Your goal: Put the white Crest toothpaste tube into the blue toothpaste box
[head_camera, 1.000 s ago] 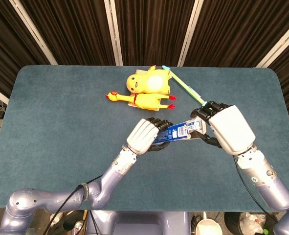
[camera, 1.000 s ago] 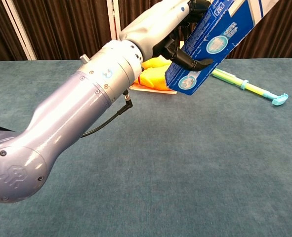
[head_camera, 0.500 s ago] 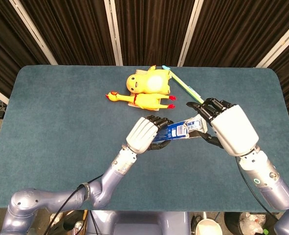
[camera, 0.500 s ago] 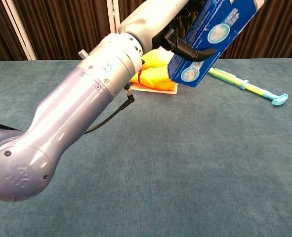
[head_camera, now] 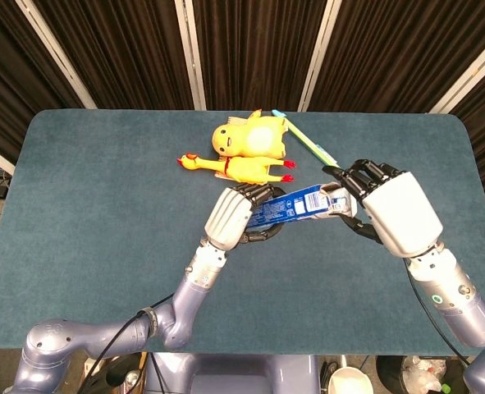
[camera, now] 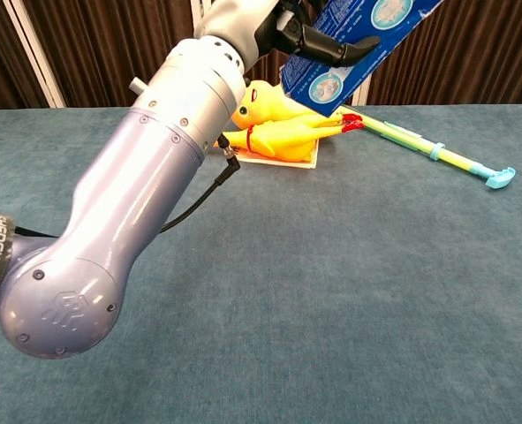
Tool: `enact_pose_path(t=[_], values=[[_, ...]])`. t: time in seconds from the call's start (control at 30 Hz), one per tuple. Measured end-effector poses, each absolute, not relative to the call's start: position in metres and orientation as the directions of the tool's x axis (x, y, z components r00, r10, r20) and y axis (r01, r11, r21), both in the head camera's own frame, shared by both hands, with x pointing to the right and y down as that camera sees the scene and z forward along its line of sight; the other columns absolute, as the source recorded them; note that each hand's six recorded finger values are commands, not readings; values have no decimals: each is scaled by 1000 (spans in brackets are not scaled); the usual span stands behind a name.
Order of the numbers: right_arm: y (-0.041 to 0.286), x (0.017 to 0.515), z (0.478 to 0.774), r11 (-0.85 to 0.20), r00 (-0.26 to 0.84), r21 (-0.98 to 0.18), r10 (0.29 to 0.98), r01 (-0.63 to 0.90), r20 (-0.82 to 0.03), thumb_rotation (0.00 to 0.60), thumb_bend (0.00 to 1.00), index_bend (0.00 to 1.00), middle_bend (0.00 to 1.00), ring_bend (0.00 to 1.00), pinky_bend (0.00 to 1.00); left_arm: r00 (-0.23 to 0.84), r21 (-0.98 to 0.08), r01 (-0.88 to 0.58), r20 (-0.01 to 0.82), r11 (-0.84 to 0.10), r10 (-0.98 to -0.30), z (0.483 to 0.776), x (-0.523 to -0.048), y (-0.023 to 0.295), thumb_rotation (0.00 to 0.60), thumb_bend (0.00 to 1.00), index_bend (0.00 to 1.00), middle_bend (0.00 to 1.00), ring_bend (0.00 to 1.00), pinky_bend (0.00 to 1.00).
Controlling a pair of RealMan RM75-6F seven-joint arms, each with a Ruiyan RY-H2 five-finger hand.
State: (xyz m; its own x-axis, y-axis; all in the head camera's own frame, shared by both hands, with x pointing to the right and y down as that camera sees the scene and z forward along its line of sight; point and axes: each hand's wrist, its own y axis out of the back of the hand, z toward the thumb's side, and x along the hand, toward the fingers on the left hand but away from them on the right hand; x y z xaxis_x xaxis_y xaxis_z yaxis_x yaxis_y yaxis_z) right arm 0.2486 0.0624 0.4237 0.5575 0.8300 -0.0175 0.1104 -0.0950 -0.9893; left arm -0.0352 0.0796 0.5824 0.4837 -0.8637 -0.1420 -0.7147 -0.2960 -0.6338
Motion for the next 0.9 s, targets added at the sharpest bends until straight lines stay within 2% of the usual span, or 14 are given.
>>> enact_pose_path(t=[0.37, 0.47, 0.6, 0.8, 0.9], values=[[69, 255, 422, -61, 534, -993, 845, 102, 3, 600, 355, 235, 491, 341, 575, 478, -608, -739, -170, -290, -862, 579, -38, 83, 600, 427, 361, 542, 516, 544], [69, 257, 423, -61, 524, -993, 852, 100, 0, 600, 355, 175, 472, 315, 540, 467, -593, -753, -175, -285, -867, 578, -40, 81, 600, 427, 360, 542, 516, 543], [68, 256, 422, -63, 517, -992, 856, 111, 4, 600, 325, 36, 426, 267, 484, 455, -579, -766, -180, -281, -872, 576, -42, 79, 600, 428, 360, 542, 515, 543], [63, 252, 420, -36, 514, -992, 857, 119, 31, 600, 309, 0, 354, 208, 401, 472, -580, -762, -194, -287, -860, 576, -40, 83, 600, 429, 360, 541, 515, 543], [60, 252, 418, -7, 512, -994, 857, 107, 50, 600, 309, 0, 343, 198, 390, 470, -571, -770, -201, -287, -860, 575, -42, 83, 600, 433, 357, 538, 512, 543]])
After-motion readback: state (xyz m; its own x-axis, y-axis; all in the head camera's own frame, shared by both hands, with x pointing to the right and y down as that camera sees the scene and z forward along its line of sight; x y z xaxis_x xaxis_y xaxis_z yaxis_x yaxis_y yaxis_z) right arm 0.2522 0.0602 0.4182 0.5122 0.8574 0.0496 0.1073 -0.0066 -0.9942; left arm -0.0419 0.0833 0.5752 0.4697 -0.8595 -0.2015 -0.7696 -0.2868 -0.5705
